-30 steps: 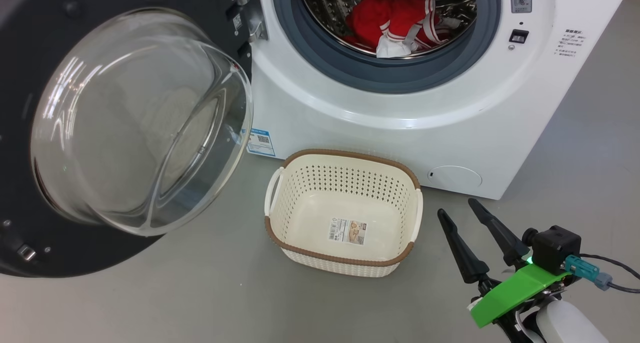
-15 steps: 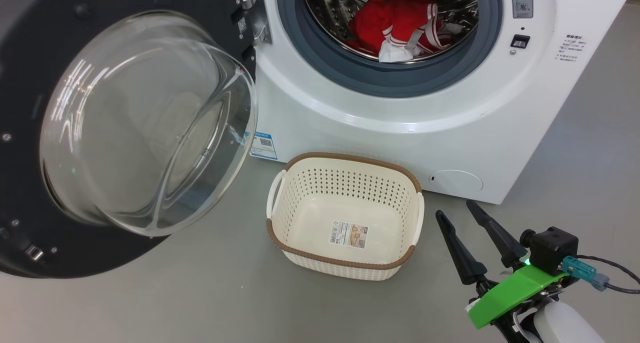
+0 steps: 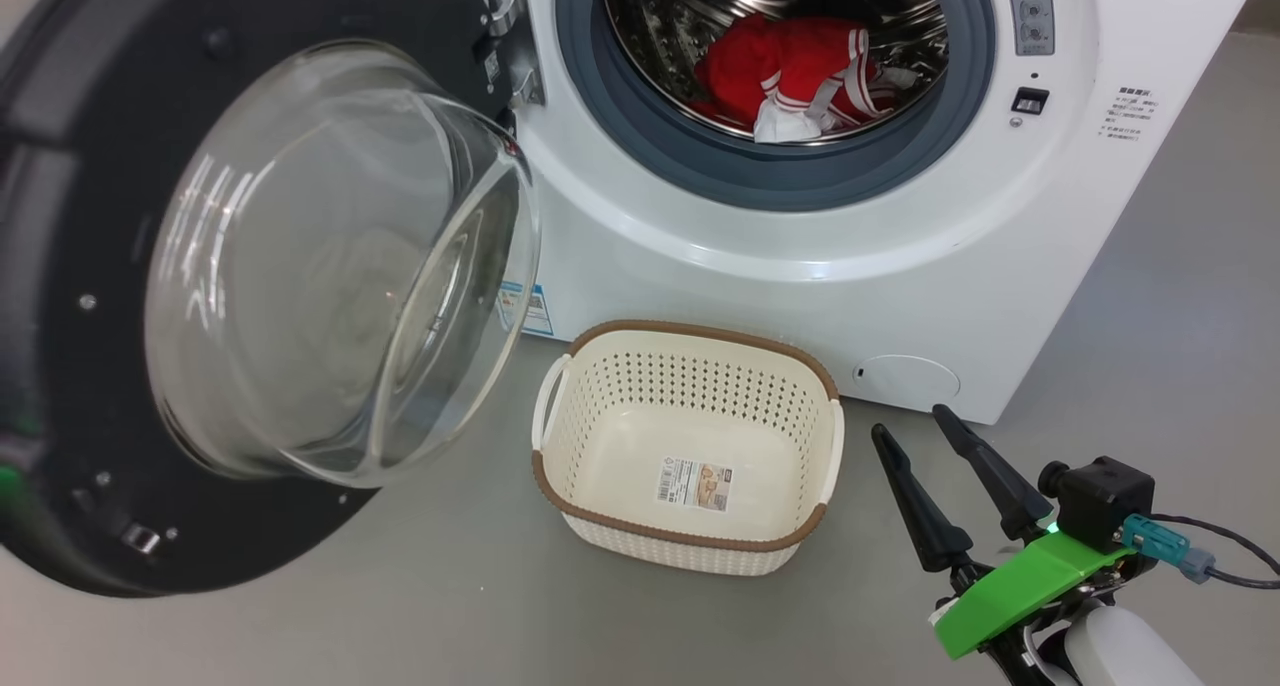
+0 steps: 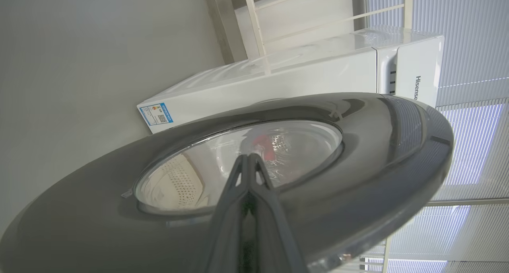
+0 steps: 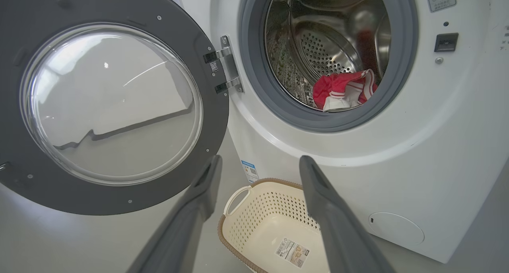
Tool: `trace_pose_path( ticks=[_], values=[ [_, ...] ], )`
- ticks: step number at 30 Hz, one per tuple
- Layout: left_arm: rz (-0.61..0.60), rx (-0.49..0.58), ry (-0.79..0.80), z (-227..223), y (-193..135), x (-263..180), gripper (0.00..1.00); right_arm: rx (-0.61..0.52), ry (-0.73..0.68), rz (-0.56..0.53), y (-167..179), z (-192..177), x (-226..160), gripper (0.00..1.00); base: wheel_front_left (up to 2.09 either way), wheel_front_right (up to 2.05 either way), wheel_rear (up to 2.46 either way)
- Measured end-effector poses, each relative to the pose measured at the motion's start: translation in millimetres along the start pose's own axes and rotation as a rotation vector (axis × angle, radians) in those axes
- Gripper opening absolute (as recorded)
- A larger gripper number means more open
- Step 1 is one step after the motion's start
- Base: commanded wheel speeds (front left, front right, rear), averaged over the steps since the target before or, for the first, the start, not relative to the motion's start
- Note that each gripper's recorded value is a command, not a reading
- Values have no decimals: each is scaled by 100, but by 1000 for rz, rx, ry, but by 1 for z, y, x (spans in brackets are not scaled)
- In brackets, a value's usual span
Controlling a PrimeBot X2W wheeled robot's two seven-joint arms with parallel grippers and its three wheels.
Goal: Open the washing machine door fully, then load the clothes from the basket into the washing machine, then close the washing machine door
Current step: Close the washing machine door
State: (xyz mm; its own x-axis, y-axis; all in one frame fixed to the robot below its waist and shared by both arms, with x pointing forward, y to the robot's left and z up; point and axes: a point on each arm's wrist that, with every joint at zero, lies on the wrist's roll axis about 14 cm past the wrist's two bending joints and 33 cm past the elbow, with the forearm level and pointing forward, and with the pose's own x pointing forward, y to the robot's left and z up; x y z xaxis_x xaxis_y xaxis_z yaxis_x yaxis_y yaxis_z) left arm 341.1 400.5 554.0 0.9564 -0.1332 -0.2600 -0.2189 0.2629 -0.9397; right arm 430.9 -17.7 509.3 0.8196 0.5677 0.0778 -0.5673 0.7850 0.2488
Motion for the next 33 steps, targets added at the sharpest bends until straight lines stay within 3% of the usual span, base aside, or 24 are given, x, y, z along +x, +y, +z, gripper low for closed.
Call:
trace_pose_path(
  ticks=[13, 33],
  values=[
    [-100, 47, 259, -76, -27, -10, 0, -1, -21, 4, 7, 9, -1, 100, 0, 0, 0],
    [-193, 112, 428, -149, -69, -9, 0, 11, -25, -36, -1, 10, -17, 100, 0, 0, 0]
  ],
)
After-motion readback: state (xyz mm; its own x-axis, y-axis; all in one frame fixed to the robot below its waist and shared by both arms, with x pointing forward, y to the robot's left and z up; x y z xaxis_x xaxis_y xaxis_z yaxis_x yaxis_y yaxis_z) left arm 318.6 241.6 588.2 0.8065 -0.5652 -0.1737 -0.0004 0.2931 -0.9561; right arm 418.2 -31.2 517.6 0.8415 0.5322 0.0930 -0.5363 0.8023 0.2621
